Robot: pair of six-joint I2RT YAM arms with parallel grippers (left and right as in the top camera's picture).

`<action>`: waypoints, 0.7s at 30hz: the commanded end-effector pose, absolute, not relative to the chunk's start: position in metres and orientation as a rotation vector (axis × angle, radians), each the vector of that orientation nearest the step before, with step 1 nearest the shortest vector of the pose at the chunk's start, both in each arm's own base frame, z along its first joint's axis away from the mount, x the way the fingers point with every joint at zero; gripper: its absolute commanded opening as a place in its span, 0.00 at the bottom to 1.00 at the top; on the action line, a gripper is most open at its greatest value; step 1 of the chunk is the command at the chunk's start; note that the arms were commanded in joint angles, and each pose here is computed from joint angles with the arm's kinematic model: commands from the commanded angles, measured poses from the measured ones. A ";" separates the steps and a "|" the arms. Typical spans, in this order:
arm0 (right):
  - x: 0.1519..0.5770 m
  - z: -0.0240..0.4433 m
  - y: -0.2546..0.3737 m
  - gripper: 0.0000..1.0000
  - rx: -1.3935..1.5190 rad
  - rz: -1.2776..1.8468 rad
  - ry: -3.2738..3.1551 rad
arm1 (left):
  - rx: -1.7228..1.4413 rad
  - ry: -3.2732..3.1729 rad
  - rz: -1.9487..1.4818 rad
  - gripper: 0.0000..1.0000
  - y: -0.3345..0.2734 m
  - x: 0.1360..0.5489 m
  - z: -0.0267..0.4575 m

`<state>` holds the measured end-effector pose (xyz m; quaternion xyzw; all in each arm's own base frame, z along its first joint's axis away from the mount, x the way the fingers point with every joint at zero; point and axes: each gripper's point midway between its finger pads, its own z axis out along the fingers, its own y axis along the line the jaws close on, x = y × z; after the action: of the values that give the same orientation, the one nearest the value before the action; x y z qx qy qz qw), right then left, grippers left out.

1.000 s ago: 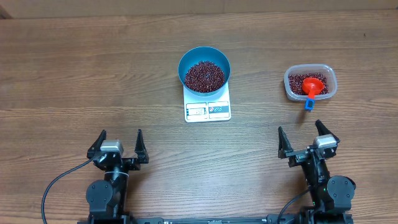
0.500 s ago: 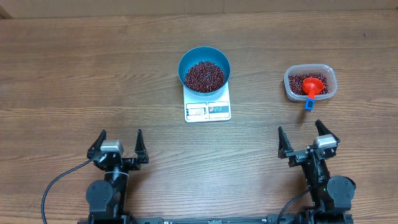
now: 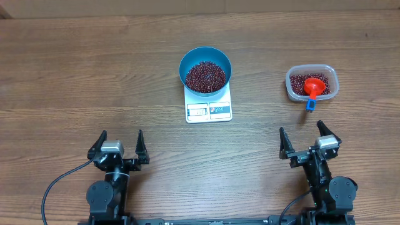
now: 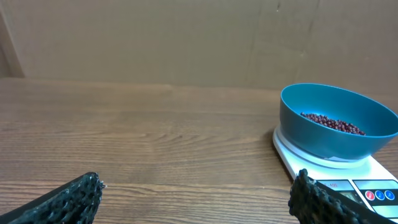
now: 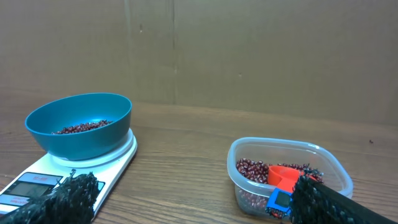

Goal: Scoop item into bowl and weigh 150g on scale

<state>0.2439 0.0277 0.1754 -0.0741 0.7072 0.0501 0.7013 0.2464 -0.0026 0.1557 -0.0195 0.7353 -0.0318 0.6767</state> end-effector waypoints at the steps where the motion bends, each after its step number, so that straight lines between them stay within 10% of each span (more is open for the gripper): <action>1: 0.244 0.174 0.030 1.00 -0.175 0.119 1.568 | -0.030 1.649 -0.065 0.99 -0.004 0.246 0.156; 21: 0.241 0.174 0.044 1.00 -0.220 0.164 1.563 | -0.031 1.648 -0.065 0.99 -0.004 0.246 0.156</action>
<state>0.2428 0.0357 0.1754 -0.0857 0.7059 0.0616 0.7004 0.2464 -0.0025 0.1557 -0.0197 0.7353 -0.0316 0.6767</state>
